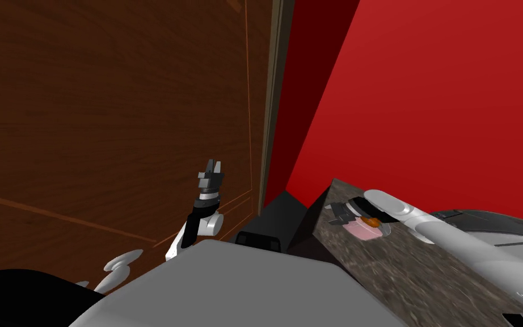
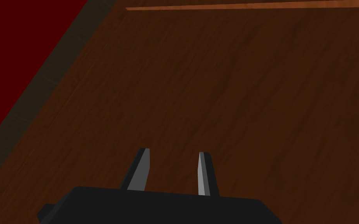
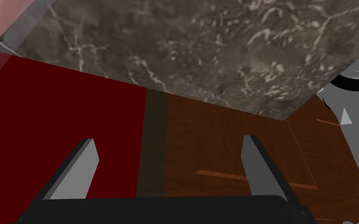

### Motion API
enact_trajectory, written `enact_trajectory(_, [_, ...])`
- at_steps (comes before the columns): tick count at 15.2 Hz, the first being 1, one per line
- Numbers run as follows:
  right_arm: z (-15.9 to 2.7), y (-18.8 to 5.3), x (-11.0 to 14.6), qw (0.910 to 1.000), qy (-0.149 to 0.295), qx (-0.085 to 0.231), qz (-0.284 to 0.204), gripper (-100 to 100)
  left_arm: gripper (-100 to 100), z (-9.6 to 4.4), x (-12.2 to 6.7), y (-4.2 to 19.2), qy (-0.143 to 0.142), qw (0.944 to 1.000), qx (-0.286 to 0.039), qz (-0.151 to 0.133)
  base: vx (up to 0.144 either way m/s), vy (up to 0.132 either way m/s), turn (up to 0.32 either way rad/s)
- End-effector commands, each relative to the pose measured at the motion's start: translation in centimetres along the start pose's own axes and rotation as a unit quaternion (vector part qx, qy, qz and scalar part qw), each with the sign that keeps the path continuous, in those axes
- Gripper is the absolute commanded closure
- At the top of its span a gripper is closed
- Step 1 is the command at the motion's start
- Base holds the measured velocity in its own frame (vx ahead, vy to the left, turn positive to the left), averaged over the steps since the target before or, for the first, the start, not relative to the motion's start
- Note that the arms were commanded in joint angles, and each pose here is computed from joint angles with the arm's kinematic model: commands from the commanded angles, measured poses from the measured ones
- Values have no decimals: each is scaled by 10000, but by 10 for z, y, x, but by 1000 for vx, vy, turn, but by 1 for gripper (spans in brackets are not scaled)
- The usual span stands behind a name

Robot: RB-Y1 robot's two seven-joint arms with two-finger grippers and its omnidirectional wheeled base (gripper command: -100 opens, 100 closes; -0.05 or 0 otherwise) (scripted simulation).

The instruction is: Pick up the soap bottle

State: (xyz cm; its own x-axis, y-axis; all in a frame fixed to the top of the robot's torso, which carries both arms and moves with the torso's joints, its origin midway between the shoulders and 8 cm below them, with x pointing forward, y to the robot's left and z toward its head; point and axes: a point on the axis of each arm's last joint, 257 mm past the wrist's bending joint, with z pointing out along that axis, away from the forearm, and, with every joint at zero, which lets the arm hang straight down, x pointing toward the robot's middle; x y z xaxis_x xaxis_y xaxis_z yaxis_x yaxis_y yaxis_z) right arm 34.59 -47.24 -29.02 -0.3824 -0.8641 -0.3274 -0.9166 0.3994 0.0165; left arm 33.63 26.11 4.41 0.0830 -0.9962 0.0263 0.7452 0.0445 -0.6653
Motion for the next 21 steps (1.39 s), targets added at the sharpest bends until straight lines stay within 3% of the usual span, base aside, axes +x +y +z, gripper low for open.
enact_trajectory(1, [-22, -8, 26, 9990, 441, 73, 91, -100, 0, 0, 0, 0, 0, 10000, 0, 0, 16, 16, 88])
enact_trajectory(6, [-50, -16, 64, 9940, 1052, 174, 230, -100, 0, 0, 0, 0, 0, 10000, 0, 0, 10, 13, 62])
enact_trajectory(8, [-74, -20, 90, 9882, 1464, 231, 384, -100, 0, 0, 0, 0, 0, 10000, 0, 0, 5, 8, 76])
enact_trajectory(12, [-96, -19, 118, 9800, 1895, 245, 556, -100, 0, 0, 0, 0, 0, 10000, 0, 0, 5, 4, 48])
enact_trajectory(13, [-99, -18, 123, 9784, 1966, 233, 590, -100, 0, 0, 0, 0, 0, 10000, 0, 0, -1, 10, 28])
enact_trajectory(14, [-93, -18, 116, 9810, 1853, 243, 529, -100, 0, 0, 0, 0, 0, 10000, 0, 0, -2, 6, 5])
enact_trajectory(17, [-72, -14, 128, 9804, 1874, 235, 567, -100, 0, 0, 0, 0, 0, 10000, 0, 0, 7, -7, 20])
enact_trajectory(18, [-80, -13, 125, 9804, 1875, 222, 564, -100, 0, 0, 0, 0, 0, 10000, 0, 0, 5, -7, 7])
enact_trajectory(19, [-79, -14, 126, 9804, 1872, 232, 562, 100, 0, 0, 0, 0, 0, 10000, 0, 0, 0, 0, 0])
enact_trajectory(21, [-79, -14, 126, 9804, 1871, 233, 564, 100, 0, 0, 0, 0, 0, 10000, 0, 0, 0, 0, 0])
